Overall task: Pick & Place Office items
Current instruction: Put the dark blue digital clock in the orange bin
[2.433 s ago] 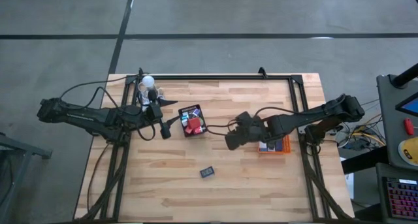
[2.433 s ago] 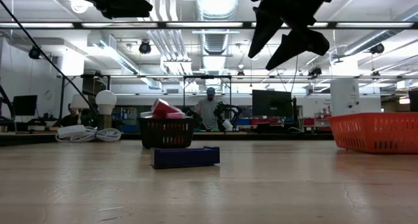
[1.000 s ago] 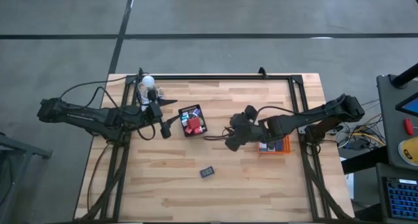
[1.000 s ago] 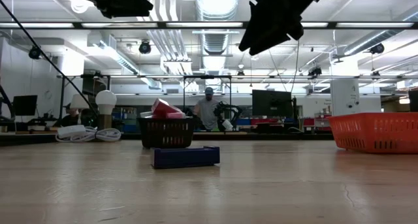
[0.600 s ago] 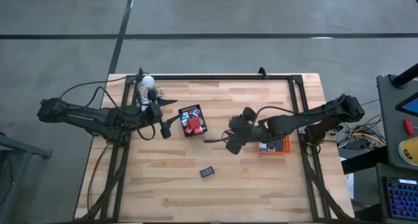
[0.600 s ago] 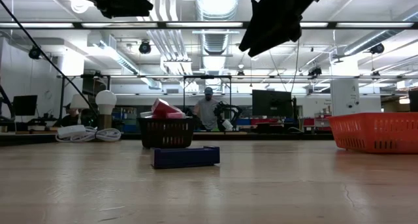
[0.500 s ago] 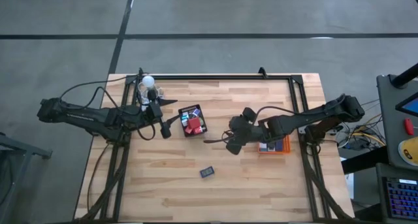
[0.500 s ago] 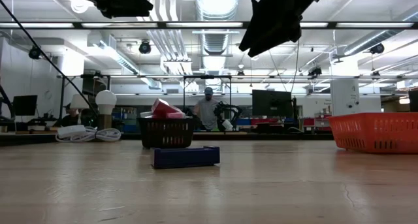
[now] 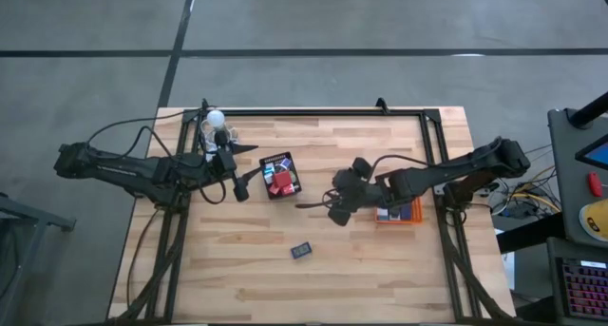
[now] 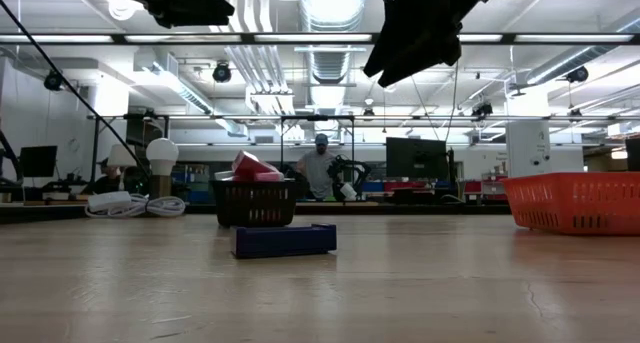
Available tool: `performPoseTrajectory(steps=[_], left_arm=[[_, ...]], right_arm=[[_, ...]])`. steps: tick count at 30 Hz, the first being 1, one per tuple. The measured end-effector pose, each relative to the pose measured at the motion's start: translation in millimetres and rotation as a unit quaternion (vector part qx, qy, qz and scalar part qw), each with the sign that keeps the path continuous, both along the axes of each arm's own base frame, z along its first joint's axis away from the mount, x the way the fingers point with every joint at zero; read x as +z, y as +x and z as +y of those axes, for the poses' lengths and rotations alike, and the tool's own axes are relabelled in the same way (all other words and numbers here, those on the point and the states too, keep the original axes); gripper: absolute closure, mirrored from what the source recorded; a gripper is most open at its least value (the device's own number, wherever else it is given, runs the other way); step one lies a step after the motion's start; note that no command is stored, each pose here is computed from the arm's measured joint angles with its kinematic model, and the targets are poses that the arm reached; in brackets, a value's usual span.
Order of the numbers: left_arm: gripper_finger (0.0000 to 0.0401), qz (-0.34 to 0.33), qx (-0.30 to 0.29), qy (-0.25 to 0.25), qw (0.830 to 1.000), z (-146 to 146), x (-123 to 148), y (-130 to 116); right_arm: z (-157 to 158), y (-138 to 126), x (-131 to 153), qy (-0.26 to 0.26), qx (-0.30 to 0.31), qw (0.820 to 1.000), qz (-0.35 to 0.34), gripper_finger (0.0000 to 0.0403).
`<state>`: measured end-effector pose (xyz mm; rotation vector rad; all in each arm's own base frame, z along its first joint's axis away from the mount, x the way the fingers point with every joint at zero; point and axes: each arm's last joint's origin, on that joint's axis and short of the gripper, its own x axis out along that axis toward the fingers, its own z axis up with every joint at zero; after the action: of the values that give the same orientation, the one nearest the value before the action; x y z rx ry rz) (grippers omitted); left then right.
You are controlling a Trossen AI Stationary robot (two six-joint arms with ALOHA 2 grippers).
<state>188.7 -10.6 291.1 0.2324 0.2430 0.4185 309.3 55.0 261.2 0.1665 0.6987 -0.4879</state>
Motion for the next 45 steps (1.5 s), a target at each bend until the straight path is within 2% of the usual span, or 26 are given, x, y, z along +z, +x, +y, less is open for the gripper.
performPoseTrajectory(steps=[5,10,18,27,33,45], left_arm=[[0.0126,0.0,0.0,0.0,1.0,0.0,0.0,0.0],[0.0126,0.0,0.0,0.0,1.0,0.0,0.0,0.0],[0.0126,0.002,0.001,0.0,1.0,0.1,-0.3,-0.2],[0.0126,0.003,0.001,0.001,1.0,0.1,-0.5,-0.2],[0.0126,0.003,0.001,0.001,1.0,0.1,-0.6,-0.2],[0.0126,0.003,0.0,0.001,1.0,0.0,-0.6,-0.1]], right_arm=[[1.2,4.4,-8.0,0.0,0.003,1.0,0.013,0.0177],[5.8,15.7,-25.2,0.026,0.027,0.999,0.028,0.0177],[12.3,39.3,-48.0,0.047,0.044,0.998,0.002,0.0177],[24.6,52.3,-67.0,0.066,0.072,0.995,0.003,0.0177],[37.0,53.1,-74.5,0.06,0.092,0.994,0.008,0.0177],[73.0,46.8,-70.5,0.003,0.2,0.98,0.001,0.0177]])
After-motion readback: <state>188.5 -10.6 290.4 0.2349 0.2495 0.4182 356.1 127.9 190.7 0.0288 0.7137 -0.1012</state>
